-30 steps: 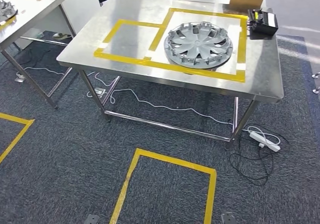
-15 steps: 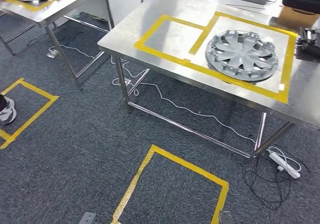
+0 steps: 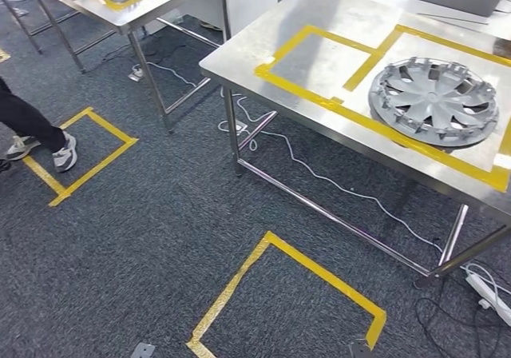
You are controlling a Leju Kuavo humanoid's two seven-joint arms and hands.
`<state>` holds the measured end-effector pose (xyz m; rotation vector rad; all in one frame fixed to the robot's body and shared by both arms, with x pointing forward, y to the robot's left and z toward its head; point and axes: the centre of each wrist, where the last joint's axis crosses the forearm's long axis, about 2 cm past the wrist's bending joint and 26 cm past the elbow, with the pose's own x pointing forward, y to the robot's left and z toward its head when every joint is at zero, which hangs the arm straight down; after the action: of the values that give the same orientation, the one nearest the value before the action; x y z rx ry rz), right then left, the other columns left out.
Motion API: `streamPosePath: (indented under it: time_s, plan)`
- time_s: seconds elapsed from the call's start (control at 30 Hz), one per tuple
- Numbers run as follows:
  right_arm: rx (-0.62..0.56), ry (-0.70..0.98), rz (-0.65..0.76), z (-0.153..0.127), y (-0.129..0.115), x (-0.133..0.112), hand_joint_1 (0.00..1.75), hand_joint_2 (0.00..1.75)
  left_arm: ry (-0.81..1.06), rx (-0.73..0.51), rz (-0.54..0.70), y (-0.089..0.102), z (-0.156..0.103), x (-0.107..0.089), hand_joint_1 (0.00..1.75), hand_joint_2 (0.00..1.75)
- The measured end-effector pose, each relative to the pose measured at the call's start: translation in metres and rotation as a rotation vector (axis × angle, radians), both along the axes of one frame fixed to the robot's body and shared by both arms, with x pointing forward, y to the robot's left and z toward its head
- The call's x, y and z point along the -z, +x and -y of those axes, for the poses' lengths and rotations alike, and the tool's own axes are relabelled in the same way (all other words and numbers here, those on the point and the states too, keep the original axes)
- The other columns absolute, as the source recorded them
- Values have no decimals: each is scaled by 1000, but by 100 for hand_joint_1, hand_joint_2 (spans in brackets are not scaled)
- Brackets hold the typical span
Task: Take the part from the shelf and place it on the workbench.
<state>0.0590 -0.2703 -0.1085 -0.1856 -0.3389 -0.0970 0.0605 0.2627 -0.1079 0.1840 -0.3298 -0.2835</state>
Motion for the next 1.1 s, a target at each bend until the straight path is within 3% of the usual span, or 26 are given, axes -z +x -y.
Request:
streamPosePath:
  time_s: [1.1]
  plan:
    - [-10,1,-21,-1,-2,0,0,0,0,1,3,2,2,0,0,0]
